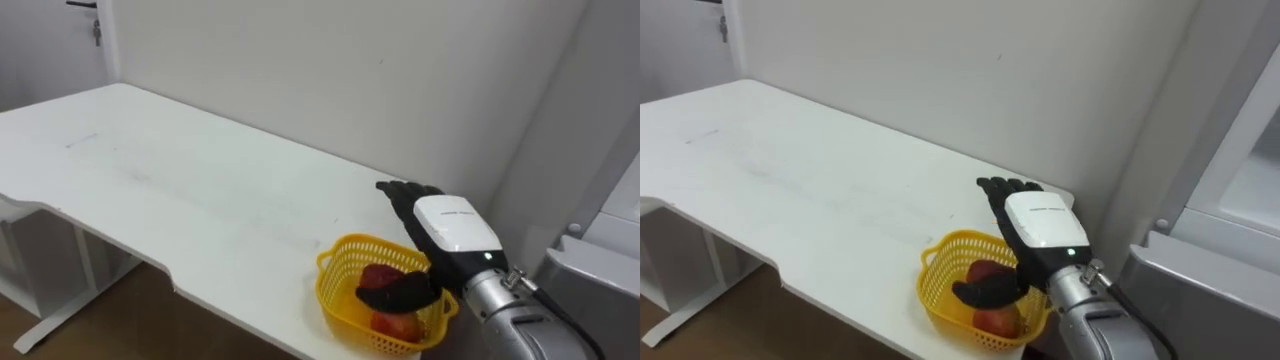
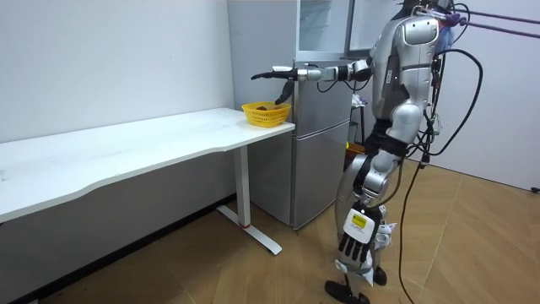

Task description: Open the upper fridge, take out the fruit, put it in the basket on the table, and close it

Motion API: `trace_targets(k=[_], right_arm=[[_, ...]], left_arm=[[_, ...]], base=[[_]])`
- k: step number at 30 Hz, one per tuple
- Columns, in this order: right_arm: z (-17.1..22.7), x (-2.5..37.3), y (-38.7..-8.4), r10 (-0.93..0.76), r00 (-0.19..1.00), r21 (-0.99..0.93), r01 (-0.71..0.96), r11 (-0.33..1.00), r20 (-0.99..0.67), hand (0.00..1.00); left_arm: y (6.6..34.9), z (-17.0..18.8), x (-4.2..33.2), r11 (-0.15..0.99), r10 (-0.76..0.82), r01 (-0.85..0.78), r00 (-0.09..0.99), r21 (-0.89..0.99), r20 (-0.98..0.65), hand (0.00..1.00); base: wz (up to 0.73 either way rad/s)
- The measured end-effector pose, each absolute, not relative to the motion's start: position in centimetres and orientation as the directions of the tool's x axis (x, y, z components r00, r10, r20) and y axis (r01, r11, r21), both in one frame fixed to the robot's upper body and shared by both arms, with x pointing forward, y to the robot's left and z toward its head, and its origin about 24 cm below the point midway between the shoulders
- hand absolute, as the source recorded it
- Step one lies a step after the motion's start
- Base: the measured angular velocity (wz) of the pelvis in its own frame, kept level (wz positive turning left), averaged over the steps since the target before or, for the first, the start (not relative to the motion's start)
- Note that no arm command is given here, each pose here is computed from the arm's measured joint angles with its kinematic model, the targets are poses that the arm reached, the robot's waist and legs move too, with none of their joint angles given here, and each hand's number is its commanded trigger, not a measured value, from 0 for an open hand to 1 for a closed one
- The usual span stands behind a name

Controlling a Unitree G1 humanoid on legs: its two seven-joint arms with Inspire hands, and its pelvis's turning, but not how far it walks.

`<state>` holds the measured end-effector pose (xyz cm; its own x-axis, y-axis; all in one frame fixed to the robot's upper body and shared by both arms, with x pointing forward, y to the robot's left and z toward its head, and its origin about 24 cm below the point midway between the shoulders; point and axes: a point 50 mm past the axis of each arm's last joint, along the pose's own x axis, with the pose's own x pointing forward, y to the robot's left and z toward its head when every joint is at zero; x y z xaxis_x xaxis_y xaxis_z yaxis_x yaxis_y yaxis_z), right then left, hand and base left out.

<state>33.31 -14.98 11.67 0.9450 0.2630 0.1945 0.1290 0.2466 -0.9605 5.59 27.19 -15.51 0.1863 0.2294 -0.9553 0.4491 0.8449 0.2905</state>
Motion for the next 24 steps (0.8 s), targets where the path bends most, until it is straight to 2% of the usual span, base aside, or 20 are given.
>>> trace_targets(k=[2,7,16,21,24], right_arm=[[13.2,32.9,-14.2,0.293,0.920,-0.943,0.176,0.281,0.259,0.00],[17.7,31.4,-13.4,0.308,0.826,-0.832,0.301,0.466,0.472,0.00],[22.8,28.5,-14.0,0.263,0.657,-0.645,0.445,0.622,0.707,0.00],[23.0,26.8,-15.4,0.190,0.589,-0.533,0.487,0.692,0.785,0.00],[22.5,26.0,-17.1,0.114,0.591,-0.486,0.521,0.702,0.798,0.00]], left_arm=[[27.2,-15.5,5.3,0.844,0.238,0.447,0.184,0.297,-0.954,0.00],[27.0,-15.6,5.2,0.843,0.245,0.443,0.189,0.305,-0.951,0.00],[26.6,-15.9,4.3,0.849,0.252,0.429,0.183,0.308,-0.950,0.00],[26.3,-16.0,3.7,0.851,0.246,0.430,0.180,0.301,-0.952,0.00],[25.7,-16.2,3.5,0.863,0.231,0.417,0.177,0.286,-0.957,0.00]], base=[[-0.04],[-0.10],[-0.11],[-0.21],[-0.19]])
